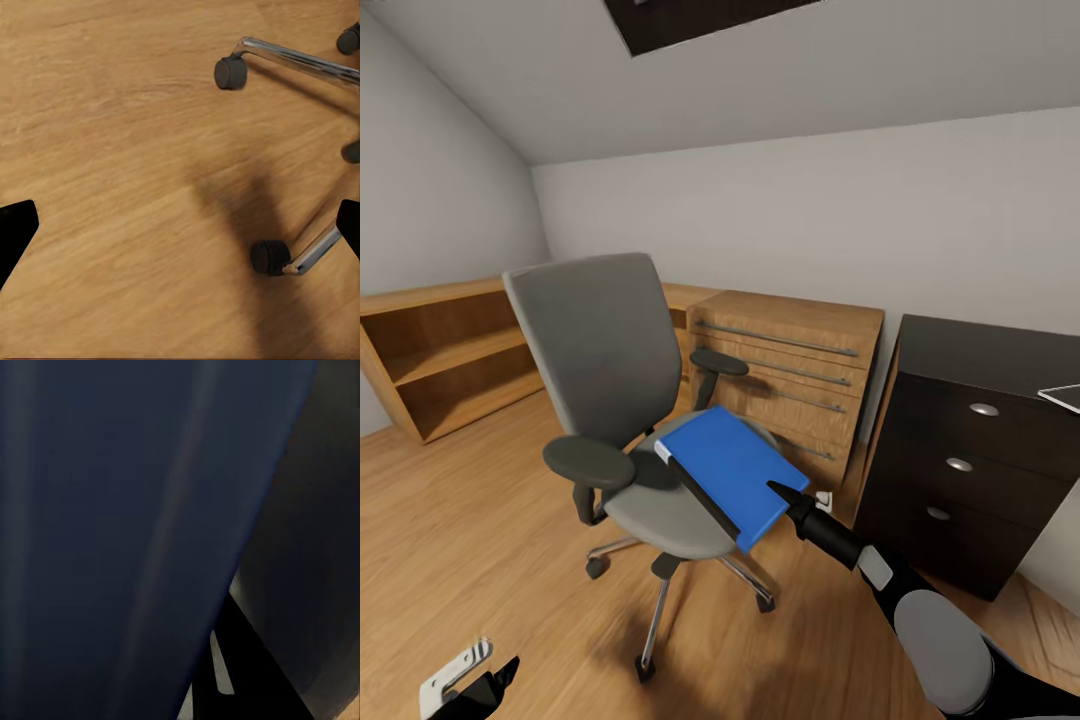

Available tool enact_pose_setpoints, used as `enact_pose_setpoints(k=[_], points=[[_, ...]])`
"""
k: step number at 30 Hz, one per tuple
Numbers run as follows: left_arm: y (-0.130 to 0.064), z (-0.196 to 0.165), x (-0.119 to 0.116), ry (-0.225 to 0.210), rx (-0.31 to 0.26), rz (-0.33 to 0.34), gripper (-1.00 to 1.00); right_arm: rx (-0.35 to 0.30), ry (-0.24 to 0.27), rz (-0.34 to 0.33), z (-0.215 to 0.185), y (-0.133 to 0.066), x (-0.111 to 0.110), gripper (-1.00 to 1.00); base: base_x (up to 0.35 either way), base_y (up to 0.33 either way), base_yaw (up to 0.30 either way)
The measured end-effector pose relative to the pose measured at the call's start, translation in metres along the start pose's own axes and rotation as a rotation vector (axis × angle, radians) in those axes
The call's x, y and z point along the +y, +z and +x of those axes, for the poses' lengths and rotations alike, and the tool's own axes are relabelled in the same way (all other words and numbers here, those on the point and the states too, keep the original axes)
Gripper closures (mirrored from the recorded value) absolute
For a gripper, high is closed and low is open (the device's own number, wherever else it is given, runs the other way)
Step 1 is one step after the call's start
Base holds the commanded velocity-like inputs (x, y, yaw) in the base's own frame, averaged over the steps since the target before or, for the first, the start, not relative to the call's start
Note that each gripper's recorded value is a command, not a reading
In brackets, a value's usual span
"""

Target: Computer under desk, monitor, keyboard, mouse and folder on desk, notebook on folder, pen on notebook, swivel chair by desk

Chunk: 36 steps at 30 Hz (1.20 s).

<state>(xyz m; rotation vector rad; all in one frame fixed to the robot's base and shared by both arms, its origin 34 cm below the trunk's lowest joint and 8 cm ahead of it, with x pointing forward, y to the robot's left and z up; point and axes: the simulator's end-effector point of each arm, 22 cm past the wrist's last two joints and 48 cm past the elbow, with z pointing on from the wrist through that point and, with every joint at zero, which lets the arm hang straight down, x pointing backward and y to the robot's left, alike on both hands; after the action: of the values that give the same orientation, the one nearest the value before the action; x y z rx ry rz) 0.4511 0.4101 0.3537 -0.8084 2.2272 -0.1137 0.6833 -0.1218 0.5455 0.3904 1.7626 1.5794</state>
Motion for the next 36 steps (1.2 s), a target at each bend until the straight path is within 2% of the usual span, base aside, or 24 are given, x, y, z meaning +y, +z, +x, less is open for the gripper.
enact_pose_setpoints(k=[9, 20, 26, 30, 36], points=[[-0.004, -0.004, 0.012, -0.003, -0.060, -0.043, -1.00, 0.000, -0.003, 0.029, -0.012, 0.003, 0.012, 1.00, 0.000, 0.000, 0.000], [-0.015, -0.016, 0.004, 0.001, -0.062, -0.049, -1.00, -0.001, -0.004, 0.100, -0.023, 0.007, 0.018, 1.00, 0.000, 0.000, 0.000], [-0.022, -0.020, 0.002, 0.001, -0.067, -0.057, -1.00, -0.015, -0.018, 0.089, -0.032, 0.009, 0.032, 1.00, 0.000, 0.000, 0.000], [-0.026, -0.028, 0.005, 0.006, -0.122, -0.071, -1.00, -0.019, -0.023, 0.077, -0.039, 0.009, 0.042, 1.00, 0.000, 0.000, 0.000], [-0.034, -0.037, 0.002, 0.013, -0.152, -0.077, -1.00, -0.021, -0.025, 0.074, -0.046, 0.010, 0.054, 1.00, 0.000, 0.000, 0.000]])
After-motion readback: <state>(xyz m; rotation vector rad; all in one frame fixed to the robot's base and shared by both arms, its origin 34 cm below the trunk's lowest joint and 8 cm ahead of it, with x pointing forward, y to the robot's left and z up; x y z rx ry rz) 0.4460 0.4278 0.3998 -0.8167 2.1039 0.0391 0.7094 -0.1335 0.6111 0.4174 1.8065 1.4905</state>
